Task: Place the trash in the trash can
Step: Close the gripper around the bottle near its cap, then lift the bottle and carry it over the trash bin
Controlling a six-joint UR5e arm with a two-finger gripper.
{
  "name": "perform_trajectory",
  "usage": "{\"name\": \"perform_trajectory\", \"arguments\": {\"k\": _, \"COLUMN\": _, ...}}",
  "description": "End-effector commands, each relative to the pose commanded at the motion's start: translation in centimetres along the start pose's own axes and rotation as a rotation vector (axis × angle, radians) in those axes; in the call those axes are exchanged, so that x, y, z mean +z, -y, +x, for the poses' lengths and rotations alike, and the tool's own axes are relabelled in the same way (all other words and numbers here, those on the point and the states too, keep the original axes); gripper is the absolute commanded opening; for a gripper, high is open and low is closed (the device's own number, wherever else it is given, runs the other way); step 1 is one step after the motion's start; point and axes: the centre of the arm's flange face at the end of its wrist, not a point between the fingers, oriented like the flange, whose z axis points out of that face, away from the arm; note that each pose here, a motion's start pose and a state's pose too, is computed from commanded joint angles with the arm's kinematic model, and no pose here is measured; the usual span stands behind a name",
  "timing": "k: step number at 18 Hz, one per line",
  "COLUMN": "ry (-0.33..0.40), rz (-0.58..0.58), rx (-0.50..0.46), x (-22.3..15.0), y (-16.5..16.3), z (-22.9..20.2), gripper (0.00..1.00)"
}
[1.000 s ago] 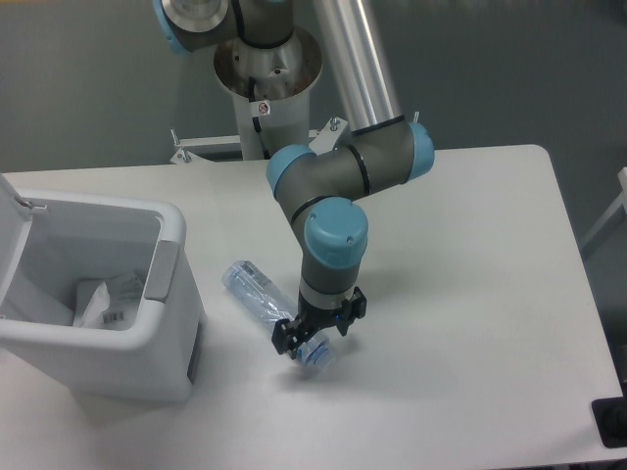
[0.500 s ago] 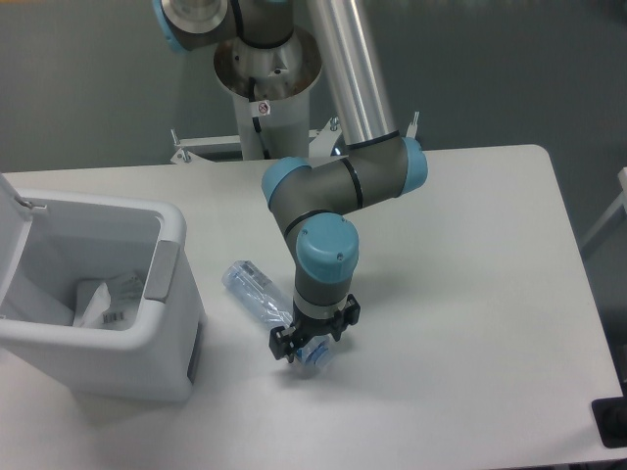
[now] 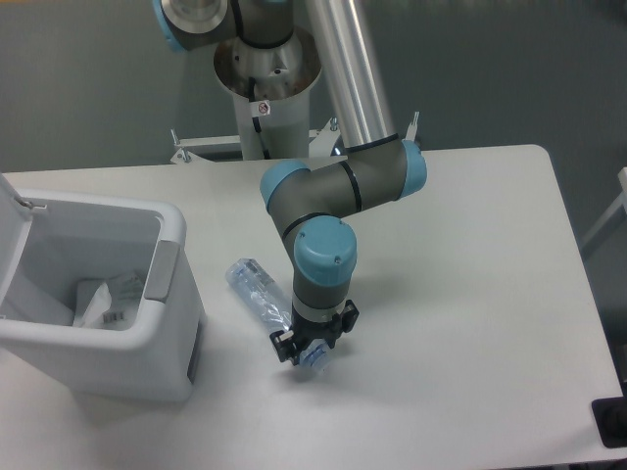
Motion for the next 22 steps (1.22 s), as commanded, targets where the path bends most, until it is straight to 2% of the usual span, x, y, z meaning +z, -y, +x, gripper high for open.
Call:
{"name": "perform_trajectory", "arguments": {"k": 2, "ry": -0.002, "rz": 0.021, "rx": 0.005, "x": -1.1, "y": 0.3, "z": 0.3, "gripper": 0.70}}
{"name": "perform_trajectory", "arguments": {"k": 3, "ry": -0.006, "rz": 0.056, "rx": 0.007, "x": -3.0, "y": 0.9, "z": 0.5, "gripper": 0.70}}
{"name": "perform_trajectory", "arguments": {"k": 6, "ry": -0.025, "rz": 0.257, "rx": 0.019, "x": -13.2, "y": 5.1, "z": 0.9, "gripper": 0.70}}
{"name": "perform_trajectory", "arguments": {"k": 9, "ry": -0.034, "rz": 0.422, "rx": 0.032, "x": -21.0, "y": 8.4, "z": 1.0, "gripper": 0.70}}
{"name": "perform_trajectory", "arguments": {"k": 11, "ry": -0.044, "rz": 0.545, "rx": 0.047, "x": -25.9, "y": 9.5, "z": 1.7, "gripper": 0.70}}
{"name": "perform_trajectory", "arguments": {"k": 15, "ry": -0.061, "rz": 0.691, "rx": 0.075, "x": -33.3, "y": 8.9, "z": 3.1, "gripper": 0.70}}
{"name": "perform_trajectory", "arguments": {"k": 22, "ry": -0.180, "rz": 0.842, "rx": 0.148, "x": -44.7, "y": 2.8, "z": 6.2, "gripper": 0.70}}
